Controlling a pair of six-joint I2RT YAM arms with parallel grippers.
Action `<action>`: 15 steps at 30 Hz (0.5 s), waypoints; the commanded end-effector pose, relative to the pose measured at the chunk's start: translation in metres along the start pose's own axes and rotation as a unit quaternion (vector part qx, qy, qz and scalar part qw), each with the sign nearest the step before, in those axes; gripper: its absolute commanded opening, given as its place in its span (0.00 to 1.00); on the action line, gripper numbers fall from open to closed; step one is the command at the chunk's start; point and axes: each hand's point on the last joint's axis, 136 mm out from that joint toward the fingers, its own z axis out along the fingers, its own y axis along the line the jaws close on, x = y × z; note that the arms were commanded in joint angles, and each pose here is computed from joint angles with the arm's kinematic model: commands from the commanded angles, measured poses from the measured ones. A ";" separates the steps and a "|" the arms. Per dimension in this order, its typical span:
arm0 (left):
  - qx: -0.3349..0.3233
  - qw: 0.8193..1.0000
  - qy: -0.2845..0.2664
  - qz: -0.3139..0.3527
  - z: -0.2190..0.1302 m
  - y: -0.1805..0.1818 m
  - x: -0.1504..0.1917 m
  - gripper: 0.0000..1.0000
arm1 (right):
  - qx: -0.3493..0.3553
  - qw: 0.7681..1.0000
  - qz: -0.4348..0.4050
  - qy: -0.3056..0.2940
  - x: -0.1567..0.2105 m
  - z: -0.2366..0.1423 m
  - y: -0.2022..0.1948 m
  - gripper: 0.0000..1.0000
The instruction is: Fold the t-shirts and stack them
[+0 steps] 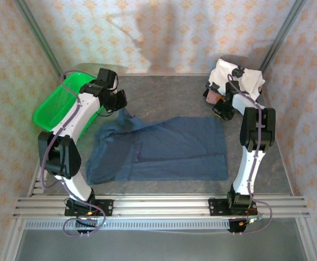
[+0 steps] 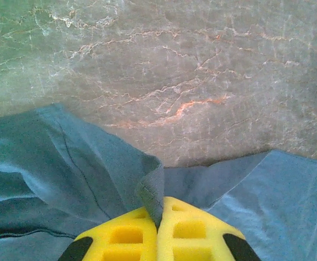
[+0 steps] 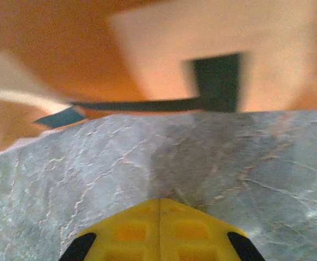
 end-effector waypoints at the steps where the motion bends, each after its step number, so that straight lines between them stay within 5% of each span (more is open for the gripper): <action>1: -0.031 0.999 -0.010 0.020 -0.011 0.009 -0.011 0.00 | -0.016 0.999 -0.012 -0.027 -0.015 -0.013 0.016 0.00; 15: -0.118 0.986 -0.060 0.106 -0.038 0.024 -0.051 0.00 | -0.006 0.993 -0.037 -0.113 -0.040 -0.065 0.019 0.00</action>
